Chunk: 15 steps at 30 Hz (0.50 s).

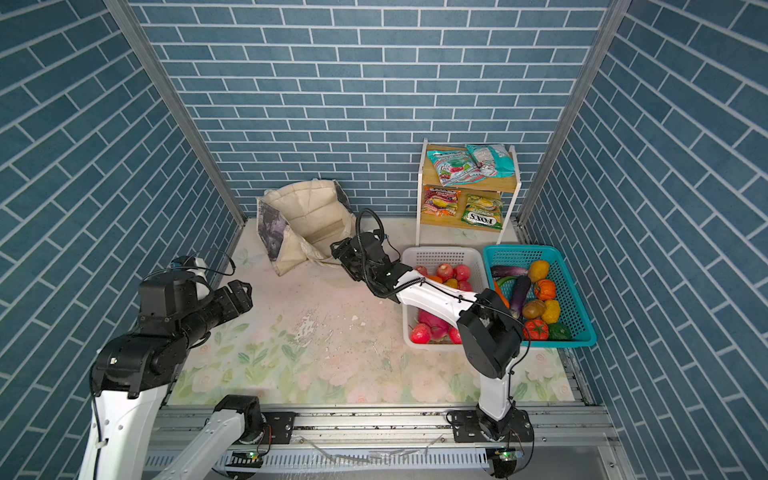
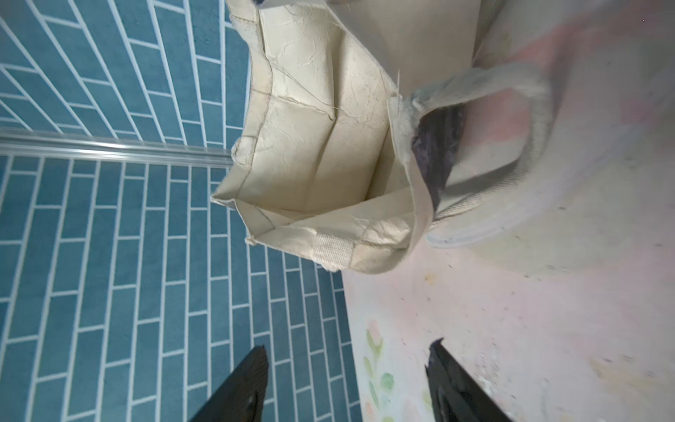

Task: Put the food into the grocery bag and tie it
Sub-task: 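Reach the right gripper across to the cream tote bag while the left arm rises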

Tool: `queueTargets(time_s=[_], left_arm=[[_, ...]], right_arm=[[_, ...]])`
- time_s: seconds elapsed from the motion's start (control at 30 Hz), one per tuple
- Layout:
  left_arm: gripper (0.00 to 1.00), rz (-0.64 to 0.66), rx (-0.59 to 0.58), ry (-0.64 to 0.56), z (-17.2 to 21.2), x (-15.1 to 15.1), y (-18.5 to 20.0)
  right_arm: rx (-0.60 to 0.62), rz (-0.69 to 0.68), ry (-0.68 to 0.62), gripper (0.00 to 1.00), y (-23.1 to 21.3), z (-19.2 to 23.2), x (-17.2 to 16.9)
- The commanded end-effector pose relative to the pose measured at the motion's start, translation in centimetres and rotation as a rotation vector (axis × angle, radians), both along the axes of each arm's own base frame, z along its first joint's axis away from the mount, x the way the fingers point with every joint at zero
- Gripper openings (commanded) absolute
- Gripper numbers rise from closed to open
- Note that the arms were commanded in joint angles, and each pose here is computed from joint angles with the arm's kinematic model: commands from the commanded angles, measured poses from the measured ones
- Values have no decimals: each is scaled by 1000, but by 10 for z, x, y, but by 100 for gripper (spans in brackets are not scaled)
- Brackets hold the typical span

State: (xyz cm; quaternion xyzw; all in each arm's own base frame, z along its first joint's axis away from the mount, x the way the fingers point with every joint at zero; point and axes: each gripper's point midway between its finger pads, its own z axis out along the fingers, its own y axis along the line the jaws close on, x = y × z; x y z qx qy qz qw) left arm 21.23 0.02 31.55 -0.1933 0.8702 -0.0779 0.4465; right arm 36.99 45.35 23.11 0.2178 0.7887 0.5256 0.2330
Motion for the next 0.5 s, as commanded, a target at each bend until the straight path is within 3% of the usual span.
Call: queueTargets(time_s=[0.0,0.47], left_arm=[[89,52,30,-49,14,-11,11],[97,217,116,-248,48,-48,47]], right_arm=[[217,-32,7,70,28,34,15],[368,-121,78,77,104,4,46]])
